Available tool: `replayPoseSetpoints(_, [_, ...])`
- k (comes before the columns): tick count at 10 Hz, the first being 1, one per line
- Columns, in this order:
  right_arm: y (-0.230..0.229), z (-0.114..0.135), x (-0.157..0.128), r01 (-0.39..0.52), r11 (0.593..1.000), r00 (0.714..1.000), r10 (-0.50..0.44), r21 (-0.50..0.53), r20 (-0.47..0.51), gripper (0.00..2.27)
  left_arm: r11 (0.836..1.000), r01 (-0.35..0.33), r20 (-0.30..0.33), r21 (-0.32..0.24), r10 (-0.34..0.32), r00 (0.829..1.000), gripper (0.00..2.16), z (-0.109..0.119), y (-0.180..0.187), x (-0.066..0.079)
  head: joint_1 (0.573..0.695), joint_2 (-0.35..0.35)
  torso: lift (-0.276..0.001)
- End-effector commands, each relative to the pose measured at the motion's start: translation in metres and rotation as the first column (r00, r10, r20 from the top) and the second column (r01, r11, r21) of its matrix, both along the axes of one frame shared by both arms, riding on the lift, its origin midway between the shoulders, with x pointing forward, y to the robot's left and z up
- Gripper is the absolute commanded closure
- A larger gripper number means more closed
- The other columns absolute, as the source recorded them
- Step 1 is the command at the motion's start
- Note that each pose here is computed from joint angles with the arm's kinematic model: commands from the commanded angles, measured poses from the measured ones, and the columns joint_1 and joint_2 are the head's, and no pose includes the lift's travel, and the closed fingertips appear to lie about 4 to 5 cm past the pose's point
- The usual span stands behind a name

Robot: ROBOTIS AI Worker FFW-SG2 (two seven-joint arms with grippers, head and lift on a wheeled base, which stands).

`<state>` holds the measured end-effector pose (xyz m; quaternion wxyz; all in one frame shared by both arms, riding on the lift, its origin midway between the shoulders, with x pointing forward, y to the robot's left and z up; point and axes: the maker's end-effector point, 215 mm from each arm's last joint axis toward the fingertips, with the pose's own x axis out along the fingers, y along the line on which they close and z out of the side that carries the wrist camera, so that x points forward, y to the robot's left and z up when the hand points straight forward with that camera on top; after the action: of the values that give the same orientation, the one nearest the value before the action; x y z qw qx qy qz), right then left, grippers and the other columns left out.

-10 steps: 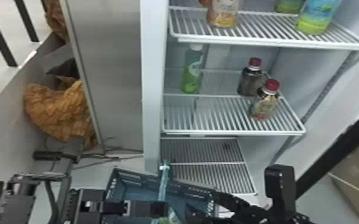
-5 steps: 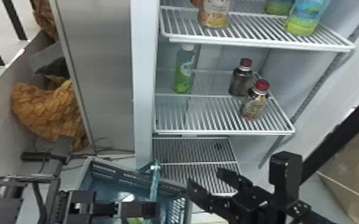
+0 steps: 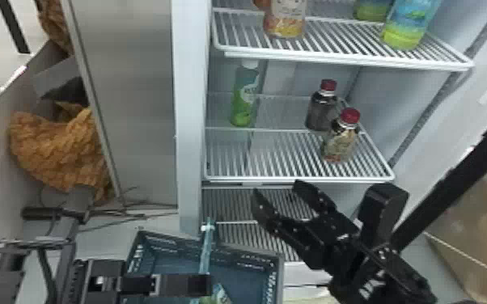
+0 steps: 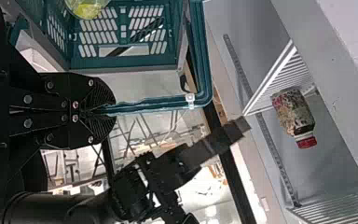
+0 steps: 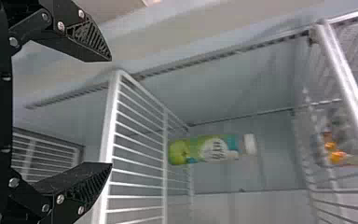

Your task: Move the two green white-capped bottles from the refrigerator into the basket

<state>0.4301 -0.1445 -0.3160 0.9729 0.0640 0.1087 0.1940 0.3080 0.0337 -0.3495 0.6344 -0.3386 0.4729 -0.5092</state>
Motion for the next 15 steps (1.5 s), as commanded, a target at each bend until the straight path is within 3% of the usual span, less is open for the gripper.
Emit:
replayPoseSetpoints(1, [0.004, 0.012, 0.018, 0.013, 1.0, 0.997, -0.014, 0.019, 0.079, 0.24, 1.0, 0.0, 0.0, 0.001, 0.0, 1.0, 1.16, 0.0, 0.0, 0.0, 0.695, -0.174, -0.263])
replayPoseSetpoints(9, [-0.005, 0.013, 0.104, 0.118, 0.993, 0.969, -0.118, 0.016, 0.219, 0.08, 1.0, 0.004, 0.001, -0.004, -0.004, 1.0, 1.16, 0.002, -0.001, 0.0, 0.695, -0.156, -0.263])
replayPoseSetpoints(15, [-0.002, 0.002, 0.176, 0.134, 0.99, 0.962, -0.123, -0.033, 0.242, 0.05, 1.0, 0.009, 0.007, 0.004, -0.009, 1.0, 1.16, 0.001, -0.002, 0.001, 0.695, -0.141, -0.263])
